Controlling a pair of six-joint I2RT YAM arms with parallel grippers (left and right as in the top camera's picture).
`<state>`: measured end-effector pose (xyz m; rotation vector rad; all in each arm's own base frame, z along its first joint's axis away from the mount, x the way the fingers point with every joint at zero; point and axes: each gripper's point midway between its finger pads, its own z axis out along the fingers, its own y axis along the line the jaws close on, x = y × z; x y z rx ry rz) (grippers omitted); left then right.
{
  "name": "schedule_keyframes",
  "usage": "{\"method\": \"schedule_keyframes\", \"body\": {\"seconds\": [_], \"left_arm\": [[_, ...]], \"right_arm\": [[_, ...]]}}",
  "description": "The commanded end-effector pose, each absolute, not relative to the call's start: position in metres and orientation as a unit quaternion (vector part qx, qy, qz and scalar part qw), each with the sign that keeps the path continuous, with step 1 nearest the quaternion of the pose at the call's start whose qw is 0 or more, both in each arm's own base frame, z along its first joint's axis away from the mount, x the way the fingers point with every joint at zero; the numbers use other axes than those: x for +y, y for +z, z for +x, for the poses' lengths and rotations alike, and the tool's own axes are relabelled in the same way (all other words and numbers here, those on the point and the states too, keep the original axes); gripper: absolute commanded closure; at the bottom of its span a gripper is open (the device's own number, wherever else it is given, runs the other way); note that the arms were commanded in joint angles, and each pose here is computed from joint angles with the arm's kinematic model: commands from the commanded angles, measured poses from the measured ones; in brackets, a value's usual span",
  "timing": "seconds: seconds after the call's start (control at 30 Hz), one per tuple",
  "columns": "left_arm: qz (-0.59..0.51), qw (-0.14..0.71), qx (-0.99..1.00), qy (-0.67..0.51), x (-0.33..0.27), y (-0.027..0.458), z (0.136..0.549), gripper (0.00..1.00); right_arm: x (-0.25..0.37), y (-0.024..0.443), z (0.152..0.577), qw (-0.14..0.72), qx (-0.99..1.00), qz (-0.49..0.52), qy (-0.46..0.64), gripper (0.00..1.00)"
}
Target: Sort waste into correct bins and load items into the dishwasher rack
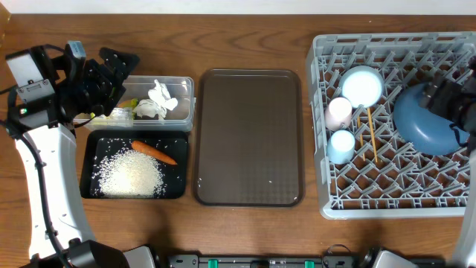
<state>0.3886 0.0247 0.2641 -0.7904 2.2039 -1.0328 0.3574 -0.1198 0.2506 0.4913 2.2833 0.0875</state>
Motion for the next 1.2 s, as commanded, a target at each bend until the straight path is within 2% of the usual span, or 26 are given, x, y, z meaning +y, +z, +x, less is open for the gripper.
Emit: {"method": "schedule_keyframes", "body": {"seconds": [0.0,0.37,1.17], "left_arm": [[-0.300,0.286,0.824,-0.386,0.026,0.263,0.388,0.02],[-0.300,0.286,0.824,-0.386,0.026,0.263,0.388,0.02],[-0.300,0.286,0.824,-0.386,0.026,0.263,0.388,0.02]], "right_arm": [[-0.107,0.272,0.351,0.416,0.891,0.176,0.047,0.01],[-0.096,0.259,0.324,0.367,0.909,0.187,0.057,0.01],[-0.095,0.258,0.323,0.364,0.910,0.188,0.058,0.01]]}}
